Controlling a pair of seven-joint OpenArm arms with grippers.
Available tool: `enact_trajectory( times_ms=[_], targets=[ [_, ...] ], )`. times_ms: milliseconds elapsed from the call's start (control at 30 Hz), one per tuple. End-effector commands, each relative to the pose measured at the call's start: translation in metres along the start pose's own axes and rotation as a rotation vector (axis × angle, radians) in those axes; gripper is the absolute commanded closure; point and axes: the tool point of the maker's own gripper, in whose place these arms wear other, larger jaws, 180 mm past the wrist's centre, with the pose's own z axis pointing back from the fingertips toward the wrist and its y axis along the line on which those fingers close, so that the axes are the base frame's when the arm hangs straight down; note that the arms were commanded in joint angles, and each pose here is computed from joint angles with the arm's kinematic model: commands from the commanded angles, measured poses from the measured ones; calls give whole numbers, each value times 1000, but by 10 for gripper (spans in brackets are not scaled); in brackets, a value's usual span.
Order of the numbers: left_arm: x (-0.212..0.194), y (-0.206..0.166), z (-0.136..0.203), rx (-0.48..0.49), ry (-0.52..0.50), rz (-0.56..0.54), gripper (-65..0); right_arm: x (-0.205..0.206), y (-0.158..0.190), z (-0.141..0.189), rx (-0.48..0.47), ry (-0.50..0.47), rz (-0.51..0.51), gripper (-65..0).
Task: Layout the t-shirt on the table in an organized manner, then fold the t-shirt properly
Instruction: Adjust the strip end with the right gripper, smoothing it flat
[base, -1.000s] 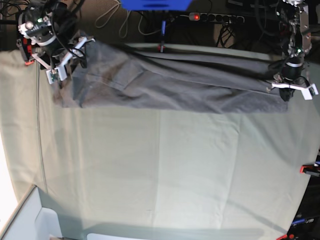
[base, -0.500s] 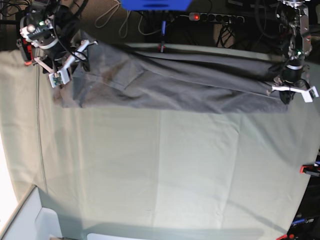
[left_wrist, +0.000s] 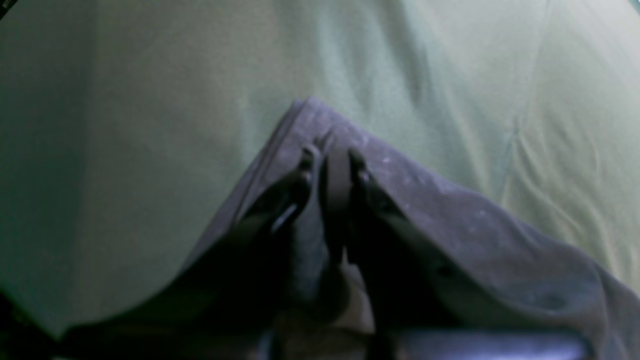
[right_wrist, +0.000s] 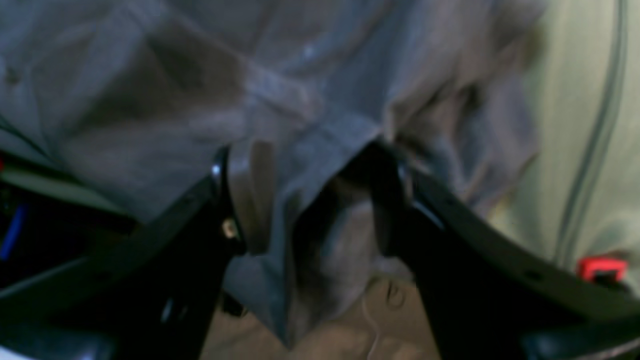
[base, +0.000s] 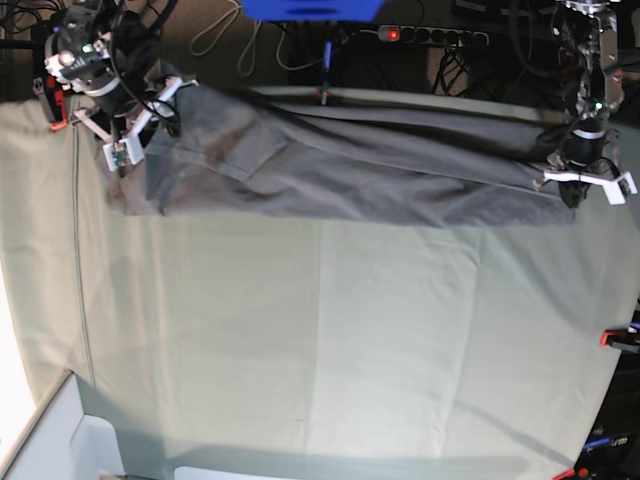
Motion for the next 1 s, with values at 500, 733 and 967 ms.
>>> enact_trajectory(
  times_ms=[500,733,967],
  targets=[
    [18,2,-1,-2,-52,-15,0,25,-7,0,-8,-80,8,0],
    [18,2,-1,-2,-52,-15,0,74,-18,5,-48,-189,52,0],
    [18,2,-1,-1,-53,-15,0,109,-24,3,-64,-265,64,0]
  ],
)
